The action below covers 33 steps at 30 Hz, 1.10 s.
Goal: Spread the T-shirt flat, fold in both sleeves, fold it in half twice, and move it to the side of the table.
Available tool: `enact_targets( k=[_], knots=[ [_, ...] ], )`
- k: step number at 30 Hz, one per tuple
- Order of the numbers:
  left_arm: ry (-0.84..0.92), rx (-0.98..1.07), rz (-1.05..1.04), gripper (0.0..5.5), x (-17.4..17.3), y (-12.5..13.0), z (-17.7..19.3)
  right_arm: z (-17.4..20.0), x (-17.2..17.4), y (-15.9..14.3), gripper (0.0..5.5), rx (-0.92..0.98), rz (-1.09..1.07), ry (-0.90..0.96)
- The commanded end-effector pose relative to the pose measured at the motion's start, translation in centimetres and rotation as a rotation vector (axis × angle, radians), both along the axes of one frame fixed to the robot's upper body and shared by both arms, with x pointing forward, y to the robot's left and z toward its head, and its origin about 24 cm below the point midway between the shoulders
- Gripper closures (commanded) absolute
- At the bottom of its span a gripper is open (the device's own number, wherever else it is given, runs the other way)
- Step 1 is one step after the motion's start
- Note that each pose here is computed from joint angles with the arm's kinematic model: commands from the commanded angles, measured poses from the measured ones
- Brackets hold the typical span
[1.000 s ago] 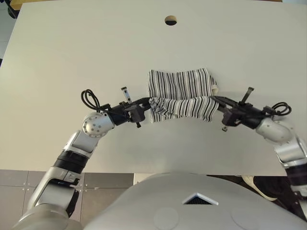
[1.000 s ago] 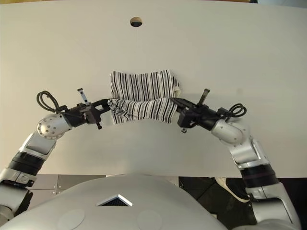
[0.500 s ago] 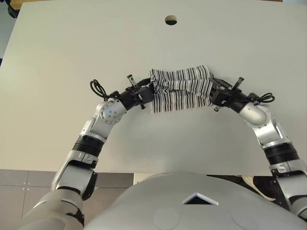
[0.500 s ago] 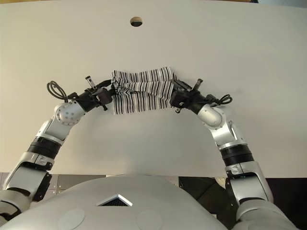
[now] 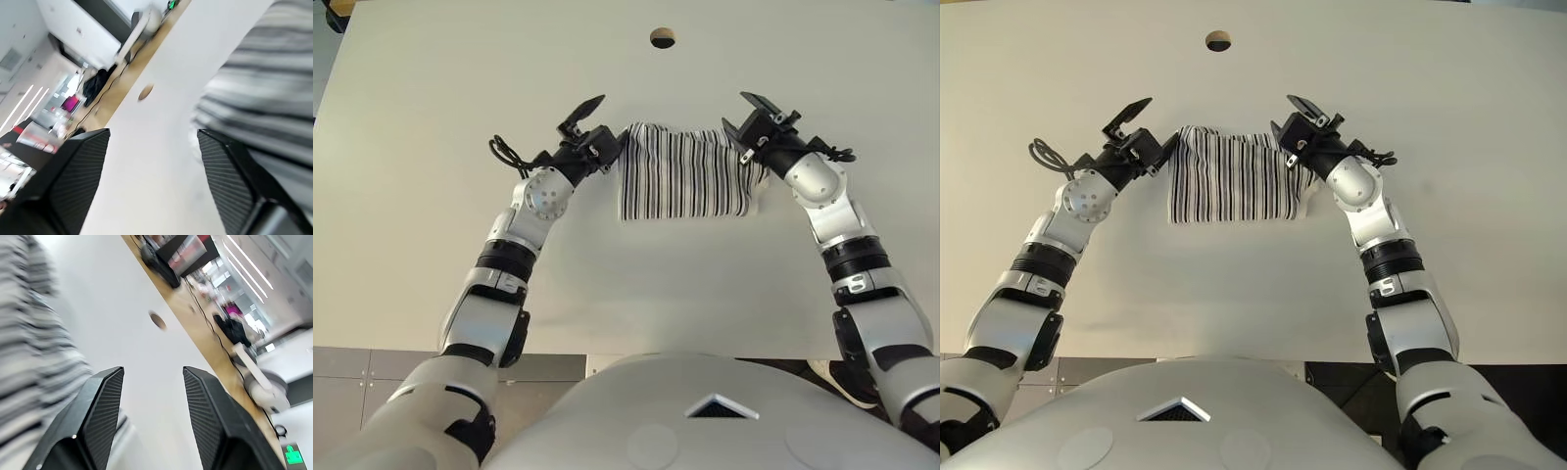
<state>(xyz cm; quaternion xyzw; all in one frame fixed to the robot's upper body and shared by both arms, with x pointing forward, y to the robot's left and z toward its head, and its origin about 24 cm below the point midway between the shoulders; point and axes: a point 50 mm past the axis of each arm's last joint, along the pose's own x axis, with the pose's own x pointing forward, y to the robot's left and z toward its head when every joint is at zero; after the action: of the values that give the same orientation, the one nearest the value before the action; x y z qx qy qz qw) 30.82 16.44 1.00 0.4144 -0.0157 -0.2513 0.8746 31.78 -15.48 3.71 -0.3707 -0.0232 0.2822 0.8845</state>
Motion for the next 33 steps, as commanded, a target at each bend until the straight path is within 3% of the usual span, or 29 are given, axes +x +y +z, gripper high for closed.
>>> enact_targets(
  k=[1,5,8,10,12,18,20,23,26,29,33],
  knots=[
    [-0.006,0.063,0.127,1.51,0.4,2.2,-0.9,2.3,-2.0,2.2,3.26,0.116,0.124,-0.126],
    [-0.076,0.005,0.203,0.98,0.2,3.6,-0.1,4.5,-6.5,6.6,3.26,0.312,0.369,-0.064],
    [-0.175,-0.107,0.272,0.55,0.4,4.1,1.7,2.6,-6.7,8.7,3.26,0.319,0.418,0.112],
    [-0.226,-0.179,0.319,0.22,0.6,3.9,2.6,0.1,-5.7,8.7,3.26,0.270,0.365,0.237],
    [-0.233,-0.261,0.349,0.22,0.7,3.4,2.9,-2.3,-4.1,7.7,3.26,0.248,0.221,0.345],
    [-0.219,-0.496,0.322,0.22,0.1,2.2,4.2,-6.6,-1.9,4.1,3.26,0.380,-0.217,0.669],
    [-0.211,-0.509,0.341,0.22,0.1,2.4,4.1,-7.3,-1.7,2.4,3.26,0.445,-0.330,0.726],
    [-0.200,-0.526,0.372,0.22,-0.1,2.8,3.7,-7.1,-0.8,-1.7,3.26,0.516,-0.541,0.662],
    [-0.212,-0.542,0.404,0.22,-0.1,3.1,3.6,-5.3,-0.1,-10.0,3.26,0.571,-0.980,0.409],
    [-0.224,-0.602,0.425,0.22,0.0,2.7,3.3,-4.4,-2.9,-17.6,3.26,0.704,-1.446,0.245],
    [-0.196,-0.768,0.430,0.22,-0.7,1.9,2.3,-4.6,-5.9,-21.1,3.26,0.751,-1.703,0.157]
  ],
)
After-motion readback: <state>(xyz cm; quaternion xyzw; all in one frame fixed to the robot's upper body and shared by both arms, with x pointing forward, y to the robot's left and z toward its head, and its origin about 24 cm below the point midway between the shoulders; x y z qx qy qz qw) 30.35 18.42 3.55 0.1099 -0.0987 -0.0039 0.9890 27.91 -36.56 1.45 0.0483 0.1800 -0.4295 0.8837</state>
